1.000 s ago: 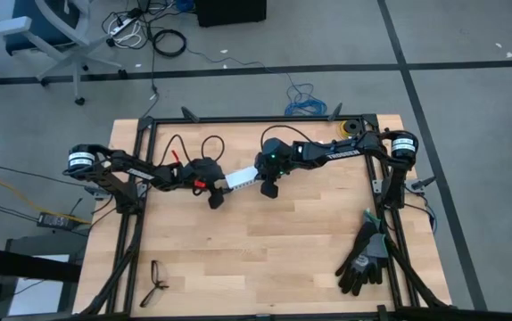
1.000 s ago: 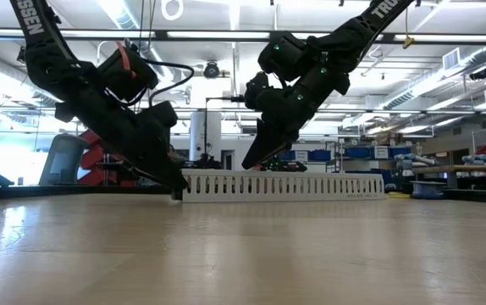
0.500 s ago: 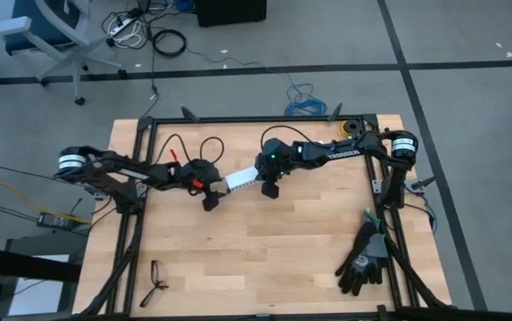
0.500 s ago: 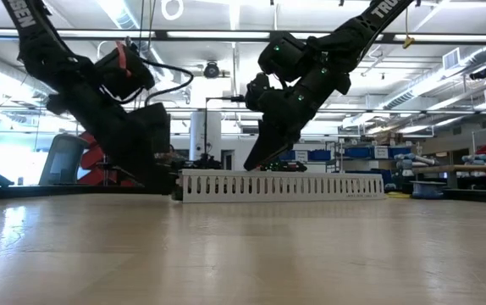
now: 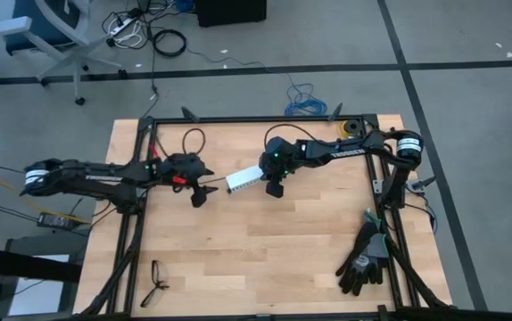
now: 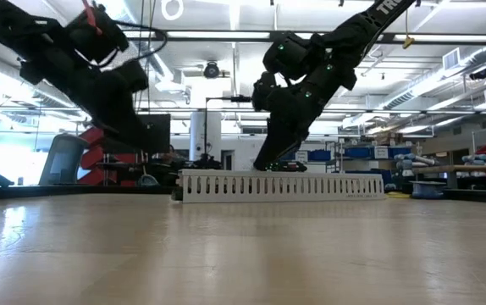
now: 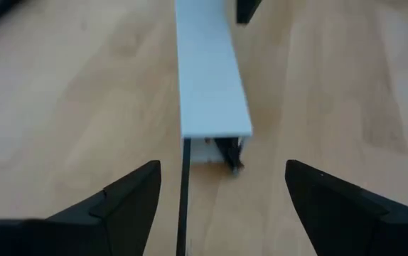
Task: Ziptie cables
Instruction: Return to Home Position
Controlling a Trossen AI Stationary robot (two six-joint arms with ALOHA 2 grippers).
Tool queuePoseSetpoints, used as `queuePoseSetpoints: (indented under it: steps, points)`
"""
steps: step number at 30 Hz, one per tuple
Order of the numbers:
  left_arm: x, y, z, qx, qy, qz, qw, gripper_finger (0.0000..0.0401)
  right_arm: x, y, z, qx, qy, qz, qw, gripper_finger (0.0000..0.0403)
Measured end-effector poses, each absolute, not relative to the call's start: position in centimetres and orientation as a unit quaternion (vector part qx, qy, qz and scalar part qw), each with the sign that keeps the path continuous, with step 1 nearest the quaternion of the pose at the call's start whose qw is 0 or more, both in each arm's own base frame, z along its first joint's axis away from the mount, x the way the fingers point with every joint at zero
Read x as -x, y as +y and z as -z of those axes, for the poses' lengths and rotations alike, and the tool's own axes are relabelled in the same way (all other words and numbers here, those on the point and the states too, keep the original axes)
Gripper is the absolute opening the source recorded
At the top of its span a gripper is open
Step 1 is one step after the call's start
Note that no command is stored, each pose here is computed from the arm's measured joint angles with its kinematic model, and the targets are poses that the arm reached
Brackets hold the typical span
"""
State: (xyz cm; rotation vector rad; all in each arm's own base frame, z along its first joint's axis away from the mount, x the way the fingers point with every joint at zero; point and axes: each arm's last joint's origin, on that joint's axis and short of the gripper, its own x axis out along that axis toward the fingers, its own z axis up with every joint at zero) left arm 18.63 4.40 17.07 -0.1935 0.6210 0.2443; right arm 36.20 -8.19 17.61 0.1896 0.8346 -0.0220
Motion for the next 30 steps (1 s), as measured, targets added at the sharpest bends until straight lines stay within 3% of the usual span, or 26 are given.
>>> queuePoseSetpoints:
  steps: [13,24,30]
  points:
    - [-15.2,3.6,-16.1,0.086,0.081,-0.114,0.987,0.0312,-29.3,-8.8,-18.7,-0.124,0.267,0.027,0.955,0.0]
    - [-14.1,3.3,-15.2,0.101,0.043,-0.112,0.988,0.0312,-21.0,-7.1,-16.1,-0.173,0.163,0.107,0.965,0.0]
    - [-14.1,3.3,-14.9,0.116,0.052,-0.112,0.986,0.0312,-18.6,-6.3,-15.4,-0.199,0.126,0.12,0.964,0.0]
